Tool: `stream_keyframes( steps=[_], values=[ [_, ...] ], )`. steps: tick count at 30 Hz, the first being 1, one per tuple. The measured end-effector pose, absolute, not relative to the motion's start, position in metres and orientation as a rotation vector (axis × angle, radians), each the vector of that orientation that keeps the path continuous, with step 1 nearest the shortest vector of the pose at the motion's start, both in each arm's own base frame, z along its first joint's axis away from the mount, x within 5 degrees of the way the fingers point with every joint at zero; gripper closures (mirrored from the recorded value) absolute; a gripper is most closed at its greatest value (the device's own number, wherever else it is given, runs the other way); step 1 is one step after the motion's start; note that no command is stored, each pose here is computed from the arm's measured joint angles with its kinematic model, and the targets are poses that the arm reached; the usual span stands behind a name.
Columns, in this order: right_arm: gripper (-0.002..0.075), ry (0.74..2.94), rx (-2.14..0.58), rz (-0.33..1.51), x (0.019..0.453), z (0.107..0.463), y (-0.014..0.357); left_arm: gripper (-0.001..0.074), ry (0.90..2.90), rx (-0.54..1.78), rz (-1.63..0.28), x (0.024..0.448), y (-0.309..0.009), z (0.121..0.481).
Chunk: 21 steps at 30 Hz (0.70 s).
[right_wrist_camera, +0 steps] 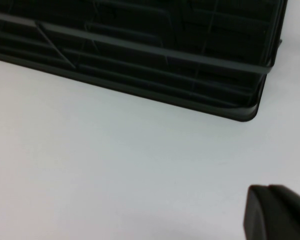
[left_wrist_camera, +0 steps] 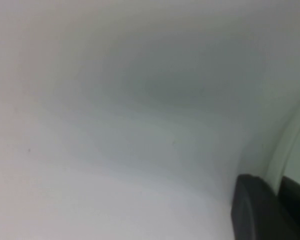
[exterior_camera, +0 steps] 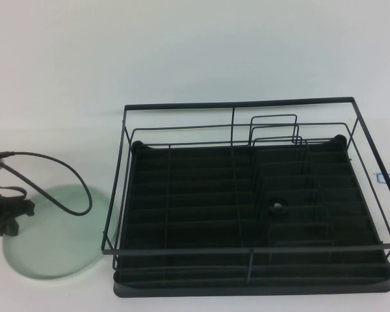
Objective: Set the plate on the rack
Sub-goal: Pick up the plate from the table
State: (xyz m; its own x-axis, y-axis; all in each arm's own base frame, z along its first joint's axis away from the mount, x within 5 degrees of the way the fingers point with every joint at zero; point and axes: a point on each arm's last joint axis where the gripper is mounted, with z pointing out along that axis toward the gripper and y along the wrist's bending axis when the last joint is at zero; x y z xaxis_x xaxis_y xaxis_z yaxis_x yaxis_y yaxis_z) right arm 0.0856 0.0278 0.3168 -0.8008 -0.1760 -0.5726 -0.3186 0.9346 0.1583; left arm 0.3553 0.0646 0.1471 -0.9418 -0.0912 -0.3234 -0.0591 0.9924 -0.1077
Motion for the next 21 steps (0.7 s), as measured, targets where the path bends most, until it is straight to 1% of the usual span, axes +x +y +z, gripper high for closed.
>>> stream_keyframes(
  steps=[4,6,12,16,19,21],
  values=[
    [0.0708,2.518,-0.35,0.334,0.085,0.317,0.028,0.0734,2.79,-0.095,-0.137,0.361,0.066,0.157],
    [0.0708,2.518,-0.347,0.338,0.085,0.317,0.028,0.0734,2.77,-0.101,-0.135,0.363,0.071,0.169],
    [0.0708,2.504,-0.394,0.37,0.085,0.317,0.031,0.0734,2.63,-0.123,-0.049,0.354,0.092,0.23],
    [0.0708,2.416,-0.442,0.428,0.088,0.322,0.037,0.0734,2.519,-0.192,-0.013,0.337,0.107,0.269],
    [0.0708,2.307,-0.441,0.508,0.092,0.33,0.043,0.0734,2.422,-0.215,-0.082,0.325,0.105,0.297],
    [0.0708,2.234,-0.418,0.574,0.095,0.336,0.047,0.0734,2.361,-0.193,-0.213,0.319,0.092,0.314]
  ],
)
